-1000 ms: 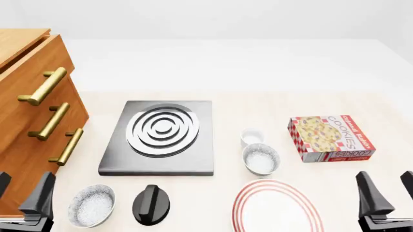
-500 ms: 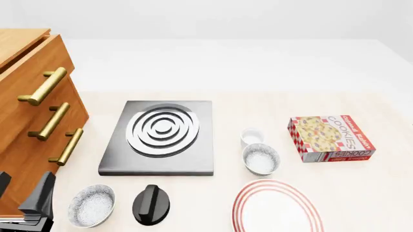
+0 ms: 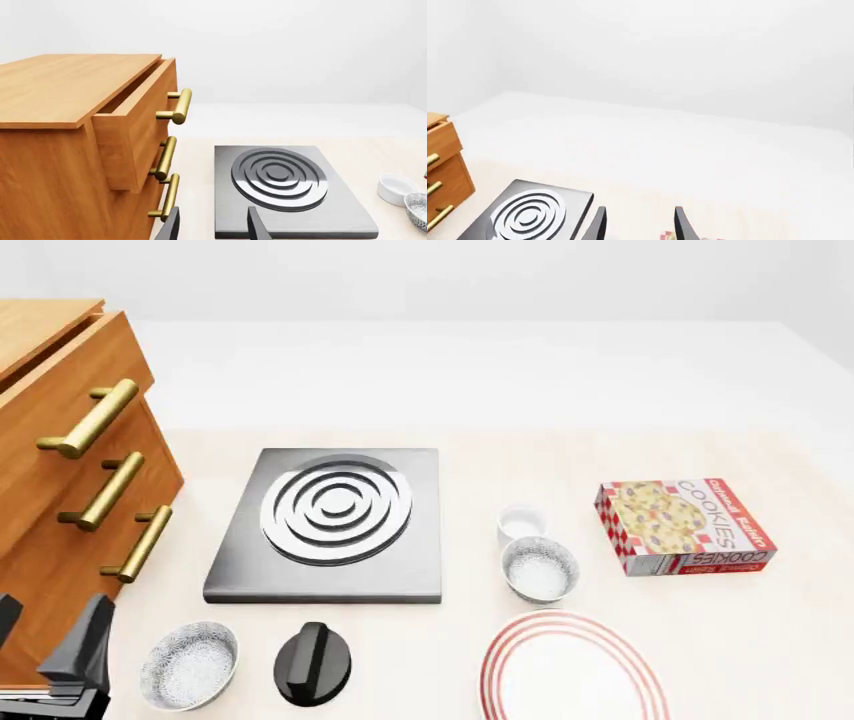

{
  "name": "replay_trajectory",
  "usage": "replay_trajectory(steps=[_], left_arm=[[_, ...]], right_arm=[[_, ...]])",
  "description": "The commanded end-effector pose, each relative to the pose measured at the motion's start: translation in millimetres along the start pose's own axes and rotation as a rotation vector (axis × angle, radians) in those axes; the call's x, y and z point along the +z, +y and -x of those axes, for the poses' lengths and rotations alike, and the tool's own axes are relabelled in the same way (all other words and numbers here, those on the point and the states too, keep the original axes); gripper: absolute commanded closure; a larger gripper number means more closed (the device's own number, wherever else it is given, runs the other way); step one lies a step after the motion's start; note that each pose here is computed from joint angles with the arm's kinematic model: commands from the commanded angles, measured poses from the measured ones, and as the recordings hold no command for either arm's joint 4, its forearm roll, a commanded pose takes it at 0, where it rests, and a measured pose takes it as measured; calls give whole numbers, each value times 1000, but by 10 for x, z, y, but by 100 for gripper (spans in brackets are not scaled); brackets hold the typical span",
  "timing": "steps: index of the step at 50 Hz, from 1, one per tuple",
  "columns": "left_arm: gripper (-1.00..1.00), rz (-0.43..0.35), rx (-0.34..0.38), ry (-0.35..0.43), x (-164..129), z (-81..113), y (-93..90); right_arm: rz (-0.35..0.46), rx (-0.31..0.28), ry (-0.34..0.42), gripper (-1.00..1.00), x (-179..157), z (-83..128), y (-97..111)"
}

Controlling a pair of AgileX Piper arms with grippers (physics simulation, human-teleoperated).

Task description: Pick the akita bowl between the plate and the ramekin and place it on the plate.

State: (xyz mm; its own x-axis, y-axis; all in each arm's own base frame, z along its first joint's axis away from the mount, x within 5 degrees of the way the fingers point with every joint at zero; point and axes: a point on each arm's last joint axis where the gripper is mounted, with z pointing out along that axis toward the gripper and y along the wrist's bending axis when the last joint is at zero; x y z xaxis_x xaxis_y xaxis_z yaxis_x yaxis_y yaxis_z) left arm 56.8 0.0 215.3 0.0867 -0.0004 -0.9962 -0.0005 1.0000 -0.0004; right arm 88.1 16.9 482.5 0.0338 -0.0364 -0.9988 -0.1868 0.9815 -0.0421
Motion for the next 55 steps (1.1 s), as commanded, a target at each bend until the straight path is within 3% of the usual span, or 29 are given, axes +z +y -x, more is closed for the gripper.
replay_trajectory(steps=[1,5,11,14,25,31,36,44,55], left_arm=[[-100,0,0,0,2,3,0],[-100,0,0,0,2,2,0],[-100,0,0,0,2,2,0],[-100,0,0,0,2,2,0],[-100,0,0,0,0,2,0],[-100,0,0,0,-1,2,0],[-100,0,0,0,-1,3,0],[-100,0,0,0,-4,-8,0],[-100,0,-1,0,-4,-8,0]], right_arm=[[8,-4,116,-100,492,212,-5],[6,-12,145,-100,585,220,-11],[54,38,309,-100,1062,58,91],[38,11,328,-100,1173,4,55],[45,41,482,-100,1619,-523,116],[32,50,519,-100,1724,-725,97],[6,53,597,-100,1713,-1125,41],[-41,42,636,-100,1602,-1373,-99],[-52,80,701,-100,1742,-1876,-88]])
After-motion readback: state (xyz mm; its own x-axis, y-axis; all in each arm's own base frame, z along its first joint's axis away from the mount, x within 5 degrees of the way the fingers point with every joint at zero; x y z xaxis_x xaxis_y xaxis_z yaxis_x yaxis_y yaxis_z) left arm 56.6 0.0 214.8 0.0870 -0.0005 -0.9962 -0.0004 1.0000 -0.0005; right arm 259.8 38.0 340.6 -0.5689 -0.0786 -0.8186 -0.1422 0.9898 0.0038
